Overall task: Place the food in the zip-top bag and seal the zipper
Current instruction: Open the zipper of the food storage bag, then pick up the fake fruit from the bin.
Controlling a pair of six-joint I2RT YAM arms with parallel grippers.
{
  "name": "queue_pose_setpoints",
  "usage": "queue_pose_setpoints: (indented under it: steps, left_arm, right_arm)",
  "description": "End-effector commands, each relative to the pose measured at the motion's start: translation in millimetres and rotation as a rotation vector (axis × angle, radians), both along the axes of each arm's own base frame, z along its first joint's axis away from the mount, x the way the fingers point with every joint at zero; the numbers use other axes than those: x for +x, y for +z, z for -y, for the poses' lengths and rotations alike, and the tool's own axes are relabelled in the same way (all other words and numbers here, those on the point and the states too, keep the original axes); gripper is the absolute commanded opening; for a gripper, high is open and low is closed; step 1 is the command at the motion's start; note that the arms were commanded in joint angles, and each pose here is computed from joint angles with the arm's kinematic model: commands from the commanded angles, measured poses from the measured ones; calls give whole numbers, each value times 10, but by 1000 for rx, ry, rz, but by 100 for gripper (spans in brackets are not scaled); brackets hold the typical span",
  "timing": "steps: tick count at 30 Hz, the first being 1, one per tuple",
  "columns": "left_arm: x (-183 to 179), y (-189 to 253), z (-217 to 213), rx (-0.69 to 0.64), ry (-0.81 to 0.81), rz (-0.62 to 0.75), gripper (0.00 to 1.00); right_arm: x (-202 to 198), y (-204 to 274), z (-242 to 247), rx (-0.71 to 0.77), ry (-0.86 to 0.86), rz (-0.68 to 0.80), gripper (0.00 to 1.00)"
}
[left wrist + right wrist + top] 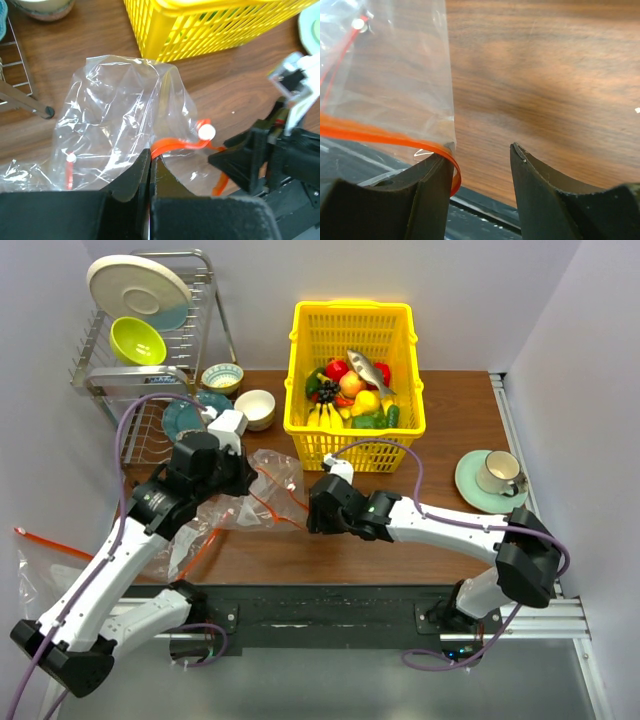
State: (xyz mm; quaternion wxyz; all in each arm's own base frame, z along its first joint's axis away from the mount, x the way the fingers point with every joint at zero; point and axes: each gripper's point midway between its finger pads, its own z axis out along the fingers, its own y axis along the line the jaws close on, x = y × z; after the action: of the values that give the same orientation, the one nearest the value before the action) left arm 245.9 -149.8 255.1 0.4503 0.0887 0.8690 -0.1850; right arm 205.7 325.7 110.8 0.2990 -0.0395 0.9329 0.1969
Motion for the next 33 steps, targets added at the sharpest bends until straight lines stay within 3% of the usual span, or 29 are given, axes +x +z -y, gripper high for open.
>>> queue_pose_setpoints:
  steps: [1,3,5,10,19,30,33]
  left_arm:
    - [82,64,54,3,-30,43,0]
    - [56,-69,114,-18,-52,18,0]
    - [60,-147,170,-39,-69,16,0]
    - [99,-240,233,-41,-94,13,0]
    - [162,-196,313,-28,-152,54,0]
    - [141,-220,353,-35,-202,112,0]
    - [122,-238,353,-45,-205,122,0]
  right_arm:
    - [45,171,106,-50,35,60,52]
    - [48,265,24,-29,79,79,54]
    - [41,413,-77,6,118,88,64]
    - [0,846,-197,58,217,129,76]
    - [24,1659,2,66,235,243,78]
    - [1098,2524,554,36,16,376,75]
    - [1466,2468,603,27,-17,351,75]
